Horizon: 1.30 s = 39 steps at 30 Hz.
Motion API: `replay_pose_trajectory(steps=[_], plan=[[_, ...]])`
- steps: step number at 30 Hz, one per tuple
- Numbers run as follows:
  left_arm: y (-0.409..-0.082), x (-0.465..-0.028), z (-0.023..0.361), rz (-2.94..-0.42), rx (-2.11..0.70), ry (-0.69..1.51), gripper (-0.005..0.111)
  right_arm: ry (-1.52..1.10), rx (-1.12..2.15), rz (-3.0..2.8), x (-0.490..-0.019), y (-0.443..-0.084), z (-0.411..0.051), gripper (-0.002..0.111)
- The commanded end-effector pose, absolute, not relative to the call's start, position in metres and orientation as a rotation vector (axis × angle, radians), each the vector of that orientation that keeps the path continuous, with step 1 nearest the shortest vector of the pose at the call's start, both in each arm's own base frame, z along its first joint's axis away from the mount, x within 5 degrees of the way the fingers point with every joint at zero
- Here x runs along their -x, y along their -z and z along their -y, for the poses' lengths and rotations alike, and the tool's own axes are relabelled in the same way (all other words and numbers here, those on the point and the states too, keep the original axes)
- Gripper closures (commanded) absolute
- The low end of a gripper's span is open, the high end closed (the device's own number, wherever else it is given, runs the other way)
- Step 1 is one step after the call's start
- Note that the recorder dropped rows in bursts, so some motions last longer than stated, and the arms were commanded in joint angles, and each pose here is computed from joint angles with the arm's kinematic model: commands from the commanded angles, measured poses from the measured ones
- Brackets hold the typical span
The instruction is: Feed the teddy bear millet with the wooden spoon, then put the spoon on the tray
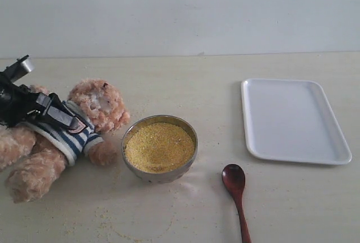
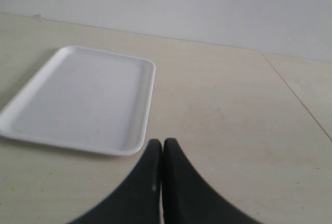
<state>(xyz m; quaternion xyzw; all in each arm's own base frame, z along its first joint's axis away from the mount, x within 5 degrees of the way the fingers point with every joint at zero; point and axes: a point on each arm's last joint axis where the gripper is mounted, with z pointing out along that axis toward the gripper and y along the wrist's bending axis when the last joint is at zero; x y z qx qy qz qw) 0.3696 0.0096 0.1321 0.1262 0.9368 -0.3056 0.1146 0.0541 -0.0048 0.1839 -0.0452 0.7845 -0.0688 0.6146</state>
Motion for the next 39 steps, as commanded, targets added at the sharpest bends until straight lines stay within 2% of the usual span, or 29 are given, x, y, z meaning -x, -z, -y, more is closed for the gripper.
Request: replay_pose_trajectory(steps=[1, 4, 6, 10, 13, 17, 20, 24, 26, 29, 37, 39], plan=[[-0.123, -0.371, -0.007, -2.743, -0.372, 0.96, 0.014, 0.159, 0.103, -1.792, -0.054, -0.185, 0.005, 0.108], [-0.122, -0.37, -0.007, -2.754, -0.387, 0.954, 0.056, 0.159, 0.103, -1.792, -0.054, -0.185, 0.005, 0.108], [-0.122, -0.369, -0.007, -2.758, -0.385, 0.968, 0.099, 0.159, 0.103, -1.792, -0.054, -0.185, 0.005, 0.108], [-0.126, -0.369, -0.007, -2.793, -0.243, 0.996, 0.102, 0.159, 0.103, -1.792, -0.054, -0.185, 0.005, 0.108], [-0.141, -0.367, -0.009, -2.791, -0.161, 1.024, 0.102, 0.159, 0.103, -1.792, -0.054, -0.185, 0.005, 0.108], [-0.184, -0.364, -0.018, -2.675, -0.097, 0.995, 0.102, 0.159, 0.103, -1.792, -0.054, -0.185, 0.005, 0.108], [-0.234, -0.356, -0.025, -2.51, -0.051, 0.978, 0.102, 0.159, 0.103, -1.792, -0.054, -0.185, 0.005, 0.108], [-0.277, -0.331, -0.021, -2.422, -0.123, 0.931, 0.102, 0.159, 0.103, -1.792, -0.054, -0.185, 0.005, 0.108], [-0.278, -0.318, -0.018, -2.438, -0.166, 0.915, 0.102, 0.159, 0.103, -1.792, -0.054, -0.185, 0.005, 0.108], [-0.269, -0.302, -0.013, -2.42, -0.084, 0.944, 0.102, 0.159, 0.103, -1.792, -0.054, -0.185, 0.005, 0.108], [-0.223, -0.25, 0.004, -2.15, 0.095, 0.977, 0.102, 0.159, 0.103, -1.792, -0.054, -0.185, 0.005, 0.108], [-0.214, -0.236, 0.008, -2.114, 0.052, 0.958, 0.102, 0.159, 0.103, -1.792, -0.054, -0.185, 0.005, 0.108]])
